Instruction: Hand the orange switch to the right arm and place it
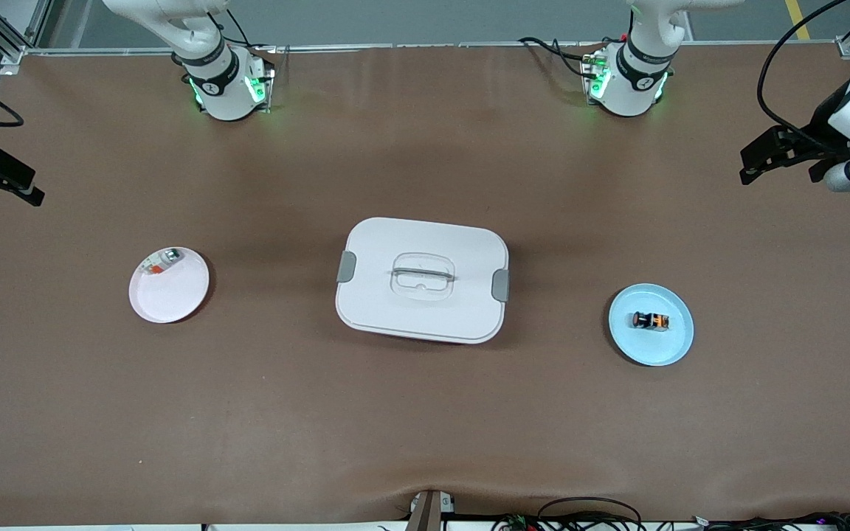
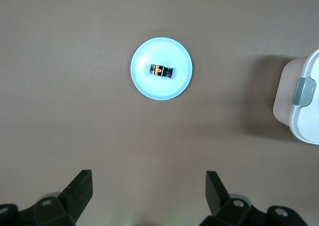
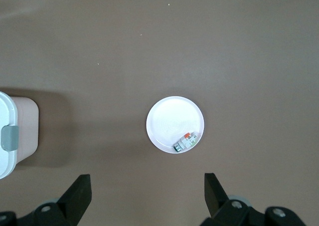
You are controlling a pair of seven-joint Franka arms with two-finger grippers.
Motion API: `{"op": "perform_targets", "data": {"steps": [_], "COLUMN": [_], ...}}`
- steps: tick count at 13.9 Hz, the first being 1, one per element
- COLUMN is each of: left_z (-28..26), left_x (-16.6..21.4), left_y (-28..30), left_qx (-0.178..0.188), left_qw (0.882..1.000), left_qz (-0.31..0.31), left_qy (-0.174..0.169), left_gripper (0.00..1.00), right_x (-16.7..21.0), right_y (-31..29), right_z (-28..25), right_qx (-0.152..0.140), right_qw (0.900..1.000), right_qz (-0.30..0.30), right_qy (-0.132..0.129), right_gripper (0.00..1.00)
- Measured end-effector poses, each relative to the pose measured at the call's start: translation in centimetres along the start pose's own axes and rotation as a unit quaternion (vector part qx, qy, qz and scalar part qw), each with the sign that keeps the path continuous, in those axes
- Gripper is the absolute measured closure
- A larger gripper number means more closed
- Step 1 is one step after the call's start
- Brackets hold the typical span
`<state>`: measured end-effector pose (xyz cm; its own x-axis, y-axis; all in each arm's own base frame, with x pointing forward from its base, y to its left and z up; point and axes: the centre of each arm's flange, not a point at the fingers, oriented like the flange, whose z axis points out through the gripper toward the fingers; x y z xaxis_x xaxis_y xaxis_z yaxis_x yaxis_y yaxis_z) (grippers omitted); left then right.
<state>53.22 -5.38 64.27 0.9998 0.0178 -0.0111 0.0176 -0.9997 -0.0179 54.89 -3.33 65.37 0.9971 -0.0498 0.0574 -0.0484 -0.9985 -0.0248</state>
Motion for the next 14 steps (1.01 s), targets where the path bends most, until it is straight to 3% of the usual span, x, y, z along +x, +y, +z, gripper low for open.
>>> {"op": "perform_targets", "data": {"steps": [8,14], "left_z": [0.6,7.4], "left_x": [0.4,4.3], "left_y": [-0.2,0.1], "left_qx": [0.001,0.002], "left_qw": [1.000,0.999], "left_qz": [-0.013,-0.011], "left_qy": [-0.006,-0.038], "left_gripper": [0.00,0.00], "right_x": [0.0,0.0], "right_y": [0.0,0.0], "right_z": [0.0,0.0], "right_qx": [0.000,0.000], "right_qw": [1.000,1.000], "right_qz": [0.000,0.000], "right_qy": [0.000,0.000], "right_gripper": [0.00,0.00]}}
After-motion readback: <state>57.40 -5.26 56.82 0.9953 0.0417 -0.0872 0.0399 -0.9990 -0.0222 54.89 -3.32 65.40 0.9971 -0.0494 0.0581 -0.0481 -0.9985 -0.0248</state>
